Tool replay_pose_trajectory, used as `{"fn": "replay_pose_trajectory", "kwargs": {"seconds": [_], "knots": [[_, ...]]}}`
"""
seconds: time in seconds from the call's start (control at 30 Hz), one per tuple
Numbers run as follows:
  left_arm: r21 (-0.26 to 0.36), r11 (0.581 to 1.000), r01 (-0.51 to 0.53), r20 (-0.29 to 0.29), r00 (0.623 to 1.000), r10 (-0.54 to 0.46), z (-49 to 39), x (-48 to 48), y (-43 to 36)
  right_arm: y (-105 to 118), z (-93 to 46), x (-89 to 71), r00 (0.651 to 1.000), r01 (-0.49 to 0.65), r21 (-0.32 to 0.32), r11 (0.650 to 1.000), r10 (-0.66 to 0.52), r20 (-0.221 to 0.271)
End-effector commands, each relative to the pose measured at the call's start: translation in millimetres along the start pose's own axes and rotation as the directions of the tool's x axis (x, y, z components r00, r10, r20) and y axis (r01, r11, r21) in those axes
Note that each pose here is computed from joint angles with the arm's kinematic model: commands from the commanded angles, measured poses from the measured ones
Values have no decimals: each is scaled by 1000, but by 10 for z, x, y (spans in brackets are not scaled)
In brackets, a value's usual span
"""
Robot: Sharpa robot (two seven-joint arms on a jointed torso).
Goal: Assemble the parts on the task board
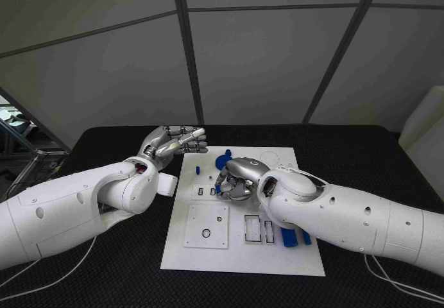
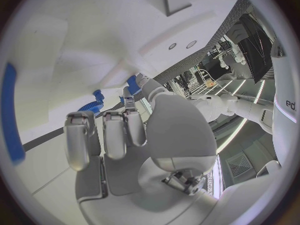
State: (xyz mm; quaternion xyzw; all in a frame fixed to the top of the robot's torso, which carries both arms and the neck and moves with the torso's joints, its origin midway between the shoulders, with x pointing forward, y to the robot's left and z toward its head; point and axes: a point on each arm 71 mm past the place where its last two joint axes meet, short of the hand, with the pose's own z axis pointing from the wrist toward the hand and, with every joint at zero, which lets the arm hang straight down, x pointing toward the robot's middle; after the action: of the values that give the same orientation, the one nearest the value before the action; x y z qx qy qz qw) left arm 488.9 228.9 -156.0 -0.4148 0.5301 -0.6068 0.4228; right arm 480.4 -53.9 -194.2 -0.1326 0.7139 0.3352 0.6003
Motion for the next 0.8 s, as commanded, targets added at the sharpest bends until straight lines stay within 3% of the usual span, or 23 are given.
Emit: {"fn": "replay_pose_trajectory", "kwargs": {"seconds": [0.03,0.8], "knots": [[6,1000,1,-12,1000,-1,5,10,-13,-35,-13,54,999,20,20,1000,-19,-39],[5,1000,1,-11,1000,-1,8,6,-10,-40,-11,20,1000,12,27,1000,-12,10]]}}
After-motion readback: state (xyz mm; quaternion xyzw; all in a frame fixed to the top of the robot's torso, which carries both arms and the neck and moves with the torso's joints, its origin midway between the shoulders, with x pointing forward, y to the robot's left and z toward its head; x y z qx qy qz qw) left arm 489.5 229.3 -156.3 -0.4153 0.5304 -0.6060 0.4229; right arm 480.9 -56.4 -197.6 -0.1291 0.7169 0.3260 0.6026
